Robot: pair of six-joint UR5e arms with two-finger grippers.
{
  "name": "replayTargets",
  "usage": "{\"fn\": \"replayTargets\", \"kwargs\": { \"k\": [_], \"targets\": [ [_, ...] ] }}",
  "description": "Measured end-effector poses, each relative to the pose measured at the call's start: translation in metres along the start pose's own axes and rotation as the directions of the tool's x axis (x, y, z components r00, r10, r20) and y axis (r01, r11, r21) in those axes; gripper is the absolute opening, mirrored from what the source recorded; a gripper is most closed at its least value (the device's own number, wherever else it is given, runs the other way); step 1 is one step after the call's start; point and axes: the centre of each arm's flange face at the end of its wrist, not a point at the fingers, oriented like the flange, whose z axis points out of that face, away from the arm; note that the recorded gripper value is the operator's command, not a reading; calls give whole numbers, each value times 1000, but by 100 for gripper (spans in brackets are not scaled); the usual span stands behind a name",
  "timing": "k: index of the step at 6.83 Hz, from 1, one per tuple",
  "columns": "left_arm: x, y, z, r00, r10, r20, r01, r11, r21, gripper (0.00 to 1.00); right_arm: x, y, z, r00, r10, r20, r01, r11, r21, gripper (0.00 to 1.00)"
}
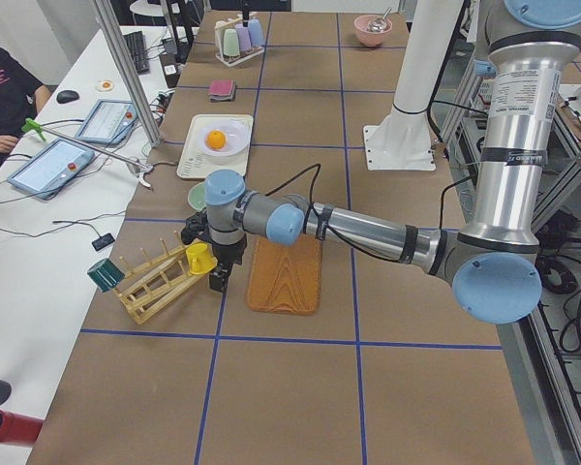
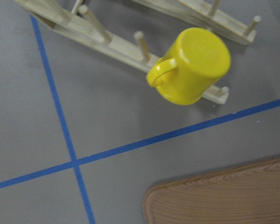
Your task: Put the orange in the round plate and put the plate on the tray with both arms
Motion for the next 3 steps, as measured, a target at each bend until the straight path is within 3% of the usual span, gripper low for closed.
{"fn": "replayTargets", "kwargs": {
  "k": [1,3],
  "targets": [
    [-22,7,3,1000,-22,3,22,1000,-9,97,62,19,1,1000,20,21,-19,998,-57,100],
    [-48,18,10,996,-77,-41,76,997,-27,97,145,83,24,979,164,122,-145,978,-152,100]
  ]
}}
